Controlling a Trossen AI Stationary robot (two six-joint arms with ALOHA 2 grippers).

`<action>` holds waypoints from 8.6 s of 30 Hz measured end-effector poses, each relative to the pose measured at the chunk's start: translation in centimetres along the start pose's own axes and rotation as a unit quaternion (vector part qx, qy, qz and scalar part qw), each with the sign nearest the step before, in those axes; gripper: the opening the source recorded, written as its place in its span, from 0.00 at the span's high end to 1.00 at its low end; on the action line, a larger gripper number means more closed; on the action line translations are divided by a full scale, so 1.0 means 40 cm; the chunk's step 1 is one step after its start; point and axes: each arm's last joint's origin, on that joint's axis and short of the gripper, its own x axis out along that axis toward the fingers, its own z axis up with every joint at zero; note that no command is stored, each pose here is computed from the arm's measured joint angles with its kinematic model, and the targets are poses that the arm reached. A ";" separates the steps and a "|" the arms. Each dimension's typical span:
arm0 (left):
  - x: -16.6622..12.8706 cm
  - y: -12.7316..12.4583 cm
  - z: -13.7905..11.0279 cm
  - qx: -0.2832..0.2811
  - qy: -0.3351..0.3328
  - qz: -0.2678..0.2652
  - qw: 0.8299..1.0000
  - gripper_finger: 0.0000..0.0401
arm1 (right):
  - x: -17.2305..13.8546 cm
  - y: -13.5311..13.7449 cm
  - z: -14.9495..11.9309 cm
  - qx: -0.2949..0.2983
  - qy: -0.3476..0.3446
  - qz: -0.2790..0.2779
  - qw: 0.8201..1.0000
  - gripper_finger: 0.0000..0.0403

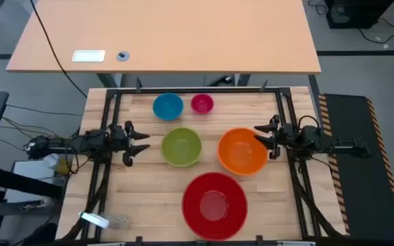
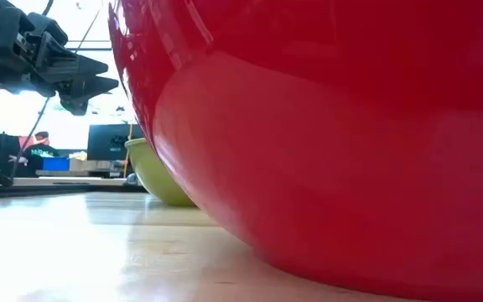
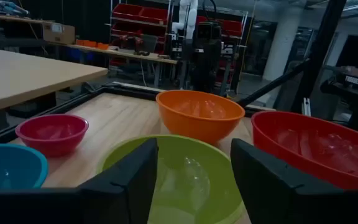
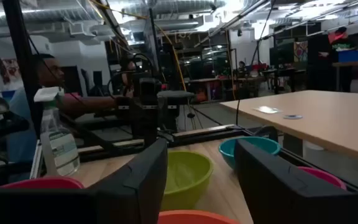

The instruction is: Nest bowls inside each other

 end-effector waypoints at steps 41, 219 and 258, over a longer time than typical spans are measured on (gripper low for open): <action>0.000 0.000 0.000 0.000 0.000 0.000 1.000 0.49 | 0.000 0.000 0.000 0.000 0.000 0.000 1.000 0.52; 0.117 -0.013 0.137 -0.094 -0.037 0.072 0.992 0.40 | 0.564 0.341 0.085 0.071 0.652 0.058 0.753 0.94; 0.117 -0.011 0.135 -0.089 -0.035 0.086 0.992 0.39 | 0.609 0.289 0.199 -0.001 0.664 -0.014 0.748 0.44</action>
